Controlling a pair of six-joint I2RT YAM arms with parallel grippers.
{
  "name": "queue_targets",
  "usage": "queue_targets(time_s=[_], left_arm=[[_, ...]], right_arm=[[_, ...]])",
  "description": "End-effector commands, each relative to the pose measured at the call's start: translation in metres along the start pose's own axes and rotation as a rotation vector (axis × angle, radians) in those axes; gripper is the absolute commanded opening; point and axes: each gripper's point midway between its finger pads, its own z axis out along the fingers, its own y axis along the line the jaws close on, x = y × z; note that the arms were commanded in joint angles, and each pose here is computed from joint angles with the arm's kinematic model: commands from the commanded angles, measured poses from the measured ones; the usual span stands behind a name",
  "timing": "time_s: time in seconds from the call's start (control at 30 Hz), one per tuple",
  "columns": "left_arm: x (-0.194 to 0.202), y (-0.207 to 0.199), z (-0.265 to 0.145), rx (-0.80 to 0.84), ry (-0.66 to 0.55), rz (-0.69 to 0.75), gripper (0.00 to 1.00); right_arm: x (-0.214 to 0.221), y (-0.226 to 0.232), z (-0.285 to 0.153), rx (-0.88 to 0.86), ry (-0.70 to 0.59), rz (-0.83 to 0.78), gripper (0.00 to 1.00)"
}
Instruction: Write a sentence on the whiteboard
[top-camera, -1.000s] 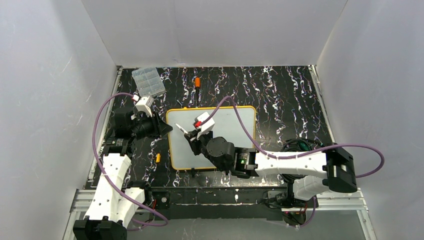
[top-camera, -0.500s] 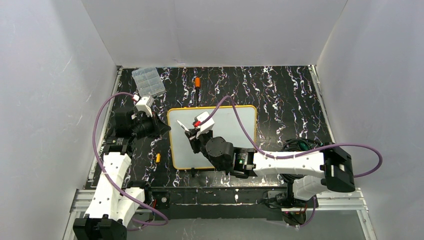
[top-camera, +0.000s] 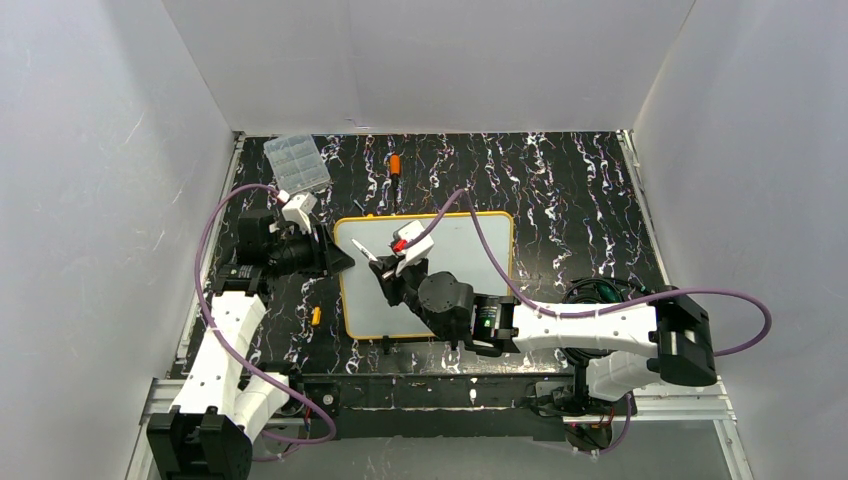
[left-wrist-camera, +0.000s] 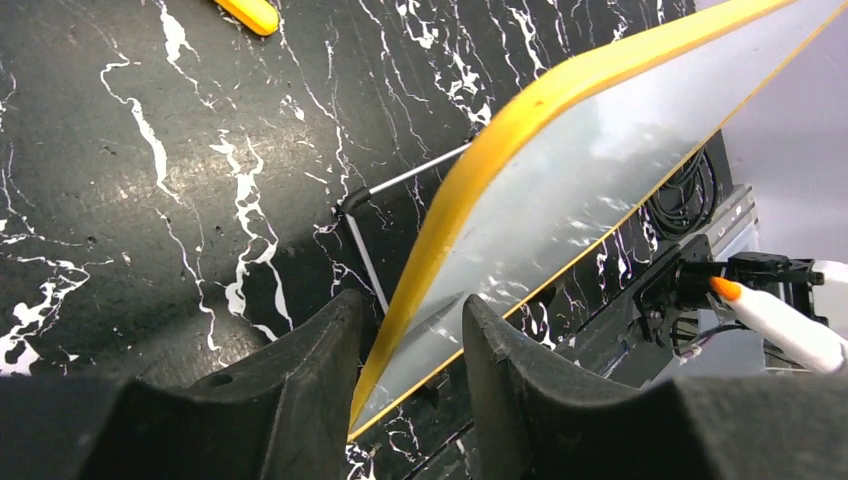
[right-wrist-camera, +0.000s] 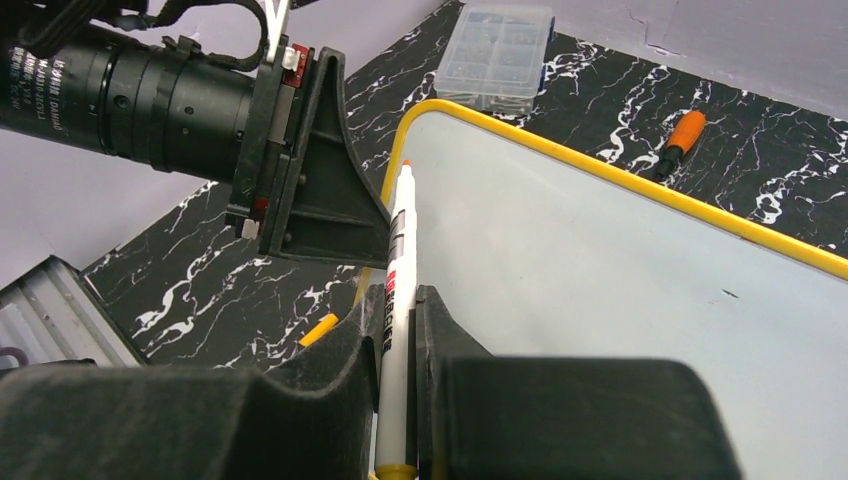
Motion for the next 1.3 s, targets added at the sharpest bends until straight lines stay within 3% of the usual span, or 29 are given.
queue_targets(time_s=[0.0, 0.3, 0.77, 1.27], left_arm=[[-0.008, -0.012, -0.005, 0.055, -0.019, 0.031, 0.37], [0.000, 0.012, -0.007, -0.081, 0.004, 0.016, 0.12], [0.005, 0.005, -0.012, -0.048, -0.012, 0.063, 0.00], [0.012, 0.002, -0.016, -0.048, -0.020, 0.073, 0.00]], right_arm=[[-0.017, -0.004, -0.003, 0.031, -0.044, 0.039, 0.01], [-0.013, 0.000, 0.003, 0.036, -0.028, 0.017, 0.01], [-0.011, -0.002, 0.003, 0.048, -0.022, 0.017, 0.01], [-0.013, -0.012, -0.003, 0.080, -0.029, 0.023, 0.01]])
